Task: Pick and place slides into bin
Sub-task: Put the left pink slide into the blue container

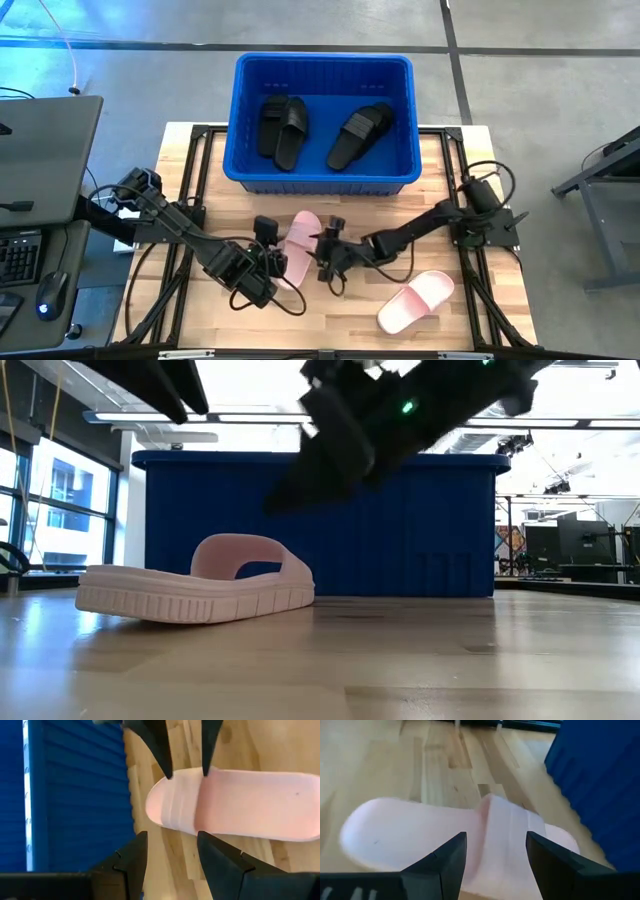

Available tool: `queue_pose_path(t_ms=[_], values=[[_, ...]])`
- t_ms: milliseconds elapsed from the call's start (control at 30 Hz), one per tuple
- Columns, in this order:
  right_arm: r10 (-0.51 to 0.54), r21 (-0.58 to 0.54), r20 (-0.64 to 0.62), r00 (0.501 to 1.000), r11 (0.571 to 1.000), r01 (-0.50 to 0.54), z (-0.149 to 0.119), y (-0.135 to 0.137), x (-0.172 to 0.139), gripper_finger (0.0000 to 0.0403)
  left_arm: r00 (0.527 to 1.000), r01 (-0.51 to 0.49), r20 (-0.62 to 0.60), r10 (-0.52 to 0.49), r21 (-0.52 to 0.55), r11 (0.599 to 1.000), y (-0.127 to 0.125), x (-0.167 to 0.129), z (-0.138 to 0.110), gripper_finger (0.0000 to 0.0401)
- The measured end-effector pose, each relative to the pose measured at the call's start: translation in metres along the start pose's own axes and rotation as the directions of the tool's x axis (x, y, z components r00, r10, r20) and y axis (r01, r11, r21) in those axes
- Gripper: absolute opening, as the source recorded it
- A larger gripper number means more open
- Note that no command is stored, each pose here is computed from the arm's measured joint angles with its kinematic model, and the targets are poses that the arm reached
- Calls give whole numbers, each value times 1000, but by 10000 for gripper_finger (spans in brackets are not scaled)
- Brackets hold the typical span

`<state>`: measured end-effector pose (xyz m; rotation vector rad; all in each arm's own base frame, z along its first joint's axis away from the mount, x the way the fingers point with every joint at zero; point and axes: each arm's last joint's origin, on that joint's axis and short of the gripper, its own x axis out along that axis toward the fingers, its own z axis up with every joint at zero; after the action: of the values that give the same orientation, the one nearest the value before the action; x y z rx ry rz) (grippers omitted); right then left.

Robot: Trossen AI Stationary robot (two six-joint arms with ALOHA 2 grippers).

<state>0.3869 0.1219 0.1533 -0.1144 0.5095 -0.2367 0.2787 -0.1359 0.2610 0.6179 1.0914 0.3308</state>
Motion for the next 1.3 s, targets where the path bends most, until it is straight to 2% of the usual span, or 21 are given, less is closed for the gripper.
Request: queue_pose_path(t_ms=[133,267,433,567,733,933,1100,1300], values=[[54,41,-50,997,998,-52,-11,-5,13,197,1000,-18,8,18,-14,1000,0,0,1,161],[79,55,-61,995,996,-76,-11,-4,13,197,1000,-5,12,6,-45,999,0,0,1,161],[113,42,-46,993,993,-111,3,2,-10,197,1000,3,11,-2,-82,997,-2,1,2,161],[90,4,-80,993,996,-90,14,2,-37,197,1000,0,22,2,-96,995,-11,10,8,161],[58,47,-153,986,998,-51,20,-1,-68,197,1000,-7,11,7,-57,998,-34,31,17,161],[36,41,-189,981,999,-29,18,2,-83,197,1000,-26,-15,26,-20,999,-53,62,24,161],[20,29,-193,981,999,-15,18,0,-84,197,994,-83,-72,84,12,996,-52,92,26,161],[17,24,-198,980,1000,-12,17,-1,-84,197,983,-94,-162,88,-29,995,-47,130,24,161]])
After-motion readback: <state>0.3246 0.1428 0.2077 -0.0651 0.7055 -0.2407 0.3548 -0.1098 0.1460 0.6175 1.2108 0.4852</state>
